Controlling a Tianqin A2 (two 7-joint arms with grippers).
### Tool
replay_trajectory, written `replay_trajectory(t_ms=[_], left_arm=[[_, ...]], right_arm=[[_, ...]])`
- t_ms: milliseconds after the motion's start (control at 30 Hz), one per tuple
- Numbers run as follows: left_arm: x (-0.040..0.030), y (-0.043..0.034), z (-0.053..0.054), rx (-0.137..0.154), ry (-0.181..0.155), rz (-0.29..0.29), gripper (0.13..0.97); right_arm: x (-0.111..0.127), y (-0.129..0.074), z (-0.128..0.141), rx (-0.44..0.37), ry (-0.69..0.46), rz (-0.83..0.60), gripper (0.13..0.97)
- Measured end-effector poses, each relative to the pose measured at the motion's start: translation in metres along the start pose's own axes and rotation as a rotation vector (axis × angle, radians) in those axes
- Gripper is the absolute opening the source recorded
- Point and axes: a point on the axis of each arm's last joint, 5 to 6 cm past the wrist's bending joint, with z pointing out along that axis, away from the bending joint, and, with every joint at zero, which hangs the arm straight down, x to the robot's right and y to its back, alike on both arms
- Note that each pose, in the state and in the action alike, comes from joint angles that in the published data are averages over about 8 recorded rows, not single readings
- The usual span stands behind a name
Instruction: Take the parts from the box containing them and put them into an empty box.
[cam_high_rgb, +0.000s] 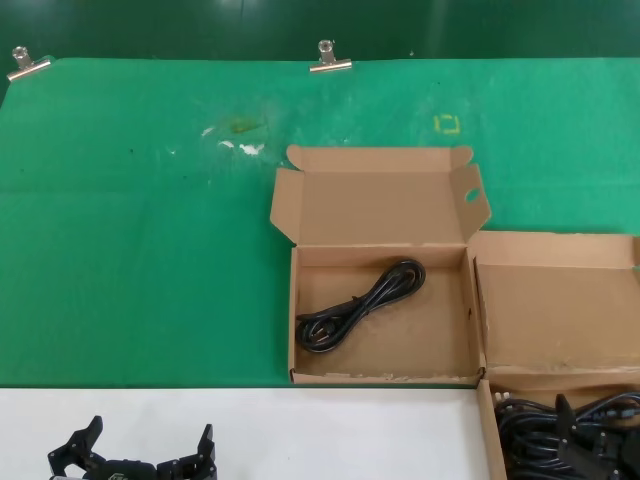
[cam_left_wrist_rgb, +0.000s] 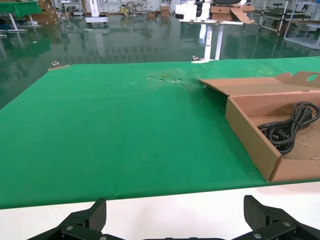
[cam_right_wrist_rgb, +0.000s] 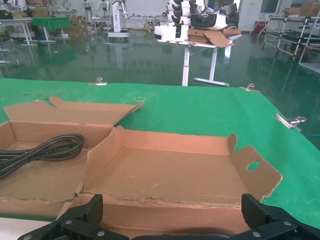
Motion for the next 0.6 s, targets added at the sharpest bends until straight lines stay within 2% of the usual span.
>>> replay_trajectory(t_ms=[600], left_arm=[[0.0, 0.0, 0.0, 0.0, 0.0, 0.0, 0.966]], right_arm=[[0.0, 0.0, 0.0, 0.0, 0.0, 0.0, 0.966]])
